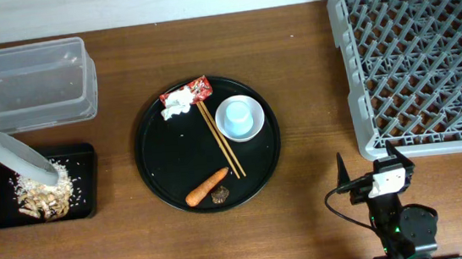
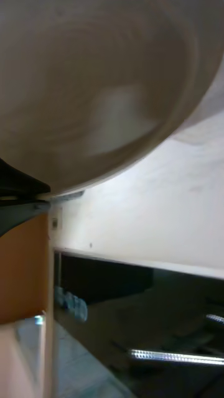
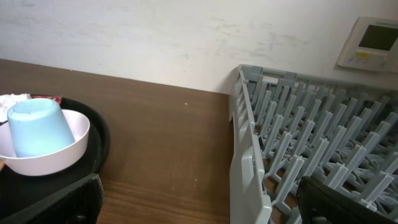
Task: Sort waste into correct bins and load items into the dishwasher rack
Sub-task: 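Tilt the plate to dump rice and shells onto the black tray, then carry the empty plate back and set it on the round tray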
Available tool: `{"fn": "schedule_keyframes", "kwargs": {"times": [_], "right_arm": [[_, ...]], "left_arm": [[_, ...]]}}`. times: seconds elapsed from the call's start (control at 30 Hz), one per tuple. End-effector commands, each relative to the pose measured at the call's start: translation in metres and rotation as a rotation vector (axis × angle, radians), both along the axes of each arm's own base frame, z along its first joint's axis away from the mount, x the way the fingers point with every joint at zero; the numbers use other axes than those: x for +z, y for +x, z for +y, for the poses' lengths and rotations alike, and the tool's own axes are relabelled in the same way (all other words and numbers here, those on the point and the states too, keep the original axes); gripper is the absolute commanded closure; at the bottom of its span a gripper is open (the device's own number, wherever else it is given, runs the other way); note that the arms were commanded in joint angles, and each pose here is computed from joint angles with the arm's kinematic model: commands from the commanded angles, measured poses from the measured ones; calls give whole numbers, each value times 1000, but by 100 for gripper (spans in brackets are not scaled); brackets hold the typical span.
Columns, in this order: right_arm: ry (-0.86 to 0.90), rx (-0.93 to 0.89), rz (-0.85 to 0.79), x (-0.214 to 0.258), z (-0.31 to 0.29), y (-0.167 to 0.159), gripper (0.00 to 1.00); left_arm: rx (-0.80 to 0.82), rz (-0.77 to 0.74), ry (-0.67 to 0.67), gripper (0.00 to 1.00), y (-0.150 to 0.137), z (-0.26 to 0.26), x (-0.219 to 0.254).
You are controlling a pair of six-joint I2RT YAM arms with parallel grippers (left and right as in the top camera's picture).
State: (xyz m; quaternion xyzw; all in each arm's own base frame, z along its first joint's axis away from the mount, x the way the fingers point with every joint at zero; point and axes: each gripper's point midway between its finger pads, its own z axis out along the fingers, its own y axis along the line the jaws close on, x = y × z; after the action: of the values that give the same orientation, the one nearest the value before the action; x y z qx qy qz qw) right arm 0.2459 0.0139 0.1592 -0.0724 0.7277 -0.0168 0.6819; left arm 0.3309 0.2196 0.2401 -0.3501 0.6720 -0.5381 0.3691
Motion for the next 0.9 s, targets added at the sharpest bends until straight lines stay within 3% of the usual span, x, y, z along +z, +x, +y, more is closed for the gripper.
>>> {"fn": "schedule_keyframes", "kwargs": {"times": [0.0,0.03,0.1,0.13,0.17,0.2,0.27,0.47,0.63,0.87], "right_arm": [[4,-13,6,-3,-2,0,2],[4,-13,6,-3,-2,0,2],[4,-13,6,-3,-2,0,2],[4,-13,6,-3,-2,0,2],[4,-13,6,-3,-2,0,2],[4,-13,6,-3,-2,0,2],[4,-13,6,-3,-2,0,2],[4,-13,6,-3,-2,0,2],[4,-13,6,-3,-2,0,2],[4,-13,6,-3,-2,0,2]], "left_arm": [[2,13,31,100,1,-4,7],[-20,-23,0,100,-1,-10,14],[-34,-101,123,100,3,-5,18],[-12,-40,113,100,3,-2,9],[-23,-20,-3,100,-1,-12,13],[-46,-58,-42,100,-2,-18,21],[-75,-97,-37,100,2,-24,28],[-123,-11,-71,100,9,-54,26],[-185,36,89,100,13,-98,40],[-299,334,573,100,4,-188,11]]}}
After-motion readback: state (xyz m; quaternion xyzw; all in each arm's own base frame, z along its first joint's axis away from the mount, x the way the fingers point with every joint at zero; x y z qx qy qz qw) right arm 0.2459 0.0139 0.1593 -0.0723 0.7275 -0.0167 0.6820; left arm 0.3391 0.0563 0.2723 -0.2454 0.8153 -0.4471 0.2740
